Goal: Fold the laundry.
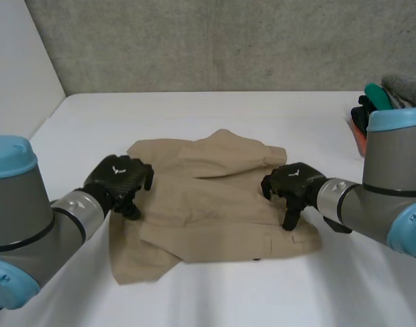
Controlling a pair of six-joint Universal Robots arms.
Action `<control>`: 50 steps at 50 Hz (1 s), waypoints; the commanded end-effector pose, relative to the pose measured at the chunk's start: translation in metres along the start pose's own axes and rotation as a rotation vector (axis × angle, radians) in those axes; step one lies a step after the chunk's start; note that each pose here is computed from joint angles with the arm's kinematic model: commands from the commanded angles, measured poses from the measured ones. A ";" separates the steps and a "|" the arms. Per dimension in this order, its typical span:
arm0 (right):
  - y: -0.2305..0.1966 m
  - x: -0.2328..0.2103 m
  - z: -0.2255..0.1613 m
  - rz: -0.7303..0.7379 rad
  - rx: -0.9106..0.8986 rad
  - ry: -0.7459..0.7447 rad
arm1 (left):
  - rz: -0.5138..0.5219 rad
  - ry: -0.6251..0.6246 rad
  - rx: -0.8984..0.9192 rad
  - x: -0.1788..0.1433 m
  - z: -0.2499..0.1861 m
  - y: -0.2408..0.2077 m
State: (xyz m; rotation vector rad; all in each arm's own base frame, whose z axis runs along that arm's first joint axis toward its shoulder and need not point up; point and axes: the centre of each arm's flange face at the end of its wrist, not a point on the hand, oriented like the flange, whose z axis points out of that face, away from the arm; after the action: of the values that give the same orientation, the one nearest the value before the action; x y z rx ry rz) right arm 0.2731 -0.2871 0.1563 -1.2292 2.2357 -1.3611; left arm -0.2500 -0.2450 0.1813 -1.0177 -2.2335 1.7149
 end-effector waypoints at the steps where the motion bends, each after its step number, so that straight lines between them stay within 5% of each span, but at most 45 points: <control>1: 0.011 -0.010 0.001 0.002 0.005 -0.049 | 0.000 0.002 -0.040 0.001 0.008 0.019; 50: 0.013 -0.008 0.006 -0.037 0.119 0.028 | 0.130 -0.015 -0.030 -0.001 0.037 0.045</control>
State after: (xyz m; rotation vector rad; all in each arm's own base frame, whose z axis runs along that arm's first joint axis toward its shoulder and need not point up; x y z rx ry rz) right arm 0.2761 -0.2828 0.1416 -1.2259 2.1205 -1.5163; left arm -0.2474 -0.2649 0.1261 -1.1837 -2.2772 1.7088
